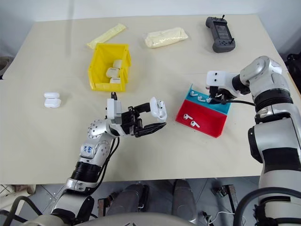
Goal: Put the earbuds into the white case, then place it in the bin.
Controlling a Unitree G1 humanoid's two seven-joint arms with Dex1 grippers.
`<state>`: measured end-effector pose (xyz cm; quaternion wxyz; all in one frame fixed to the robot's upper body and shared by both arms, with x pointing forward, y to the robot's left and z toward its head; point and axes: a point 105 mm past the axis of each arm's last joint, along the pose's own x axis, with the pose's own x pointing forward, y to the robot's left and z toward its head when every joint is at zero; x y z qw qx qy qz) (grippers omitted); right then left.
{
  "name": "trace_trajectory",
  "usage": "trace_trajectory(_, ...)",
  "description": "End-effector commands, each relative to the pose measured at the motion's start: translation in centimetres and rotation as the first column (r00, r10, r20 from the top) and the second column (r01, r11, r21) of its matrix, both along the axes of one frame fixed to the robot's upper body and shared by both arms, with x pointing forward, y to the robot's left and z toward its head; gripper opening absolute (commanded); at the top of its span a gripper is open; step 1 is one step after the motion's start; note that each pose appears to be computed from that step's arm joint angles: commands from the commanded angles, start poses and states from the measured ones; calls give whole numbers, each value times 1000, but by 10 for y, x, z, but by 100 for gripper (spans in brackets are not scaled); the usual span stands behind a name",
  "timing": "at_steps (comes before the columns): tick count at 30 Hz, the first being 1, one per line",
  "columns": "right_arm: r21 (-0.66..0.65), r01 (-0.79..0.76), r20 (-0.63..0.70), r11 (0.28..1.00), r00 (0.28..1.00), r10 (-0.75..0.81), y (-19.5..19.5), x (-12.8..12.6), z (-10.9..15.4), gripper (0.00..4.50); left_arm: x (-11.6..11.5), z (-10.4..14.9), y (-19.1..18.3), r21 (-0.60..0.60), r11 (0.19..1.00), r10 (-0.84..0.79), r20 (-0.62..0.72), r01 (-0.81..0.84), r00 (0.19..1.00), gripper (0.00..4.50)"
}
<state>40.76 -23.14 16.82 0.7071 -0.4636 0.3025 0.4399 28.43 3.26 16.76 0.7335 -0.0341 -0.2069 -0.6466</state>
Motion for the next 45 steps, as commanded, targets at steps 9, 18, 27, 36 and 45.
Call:
trace_trajectory(9,-3,-22,-5,1000,1000,22,6,1,-3,54,-3,8,3,-11,1000,16,29,-15,999,274)
trace_trajectory(18,55,-16,63,998,998,12,5,4,17,51,-3,8,4,-6,1000,22,31,-22,999,274)
trace_trajectory(27,365,-77,151,928,988,22,-10,-23,80,51,-1,9,4,2,1000,7,27,-7,1000,274)
trace_trajectory(36,772,-59,66,633,998,13,30,-79,65,51,4,11,0,7,1000,-10,26,10,1000,274)
trace_trajectory(45,978,33,-48,206,997,66,84,-127,59,51,7,11,0,31,999,-28,7,28,1000,274)
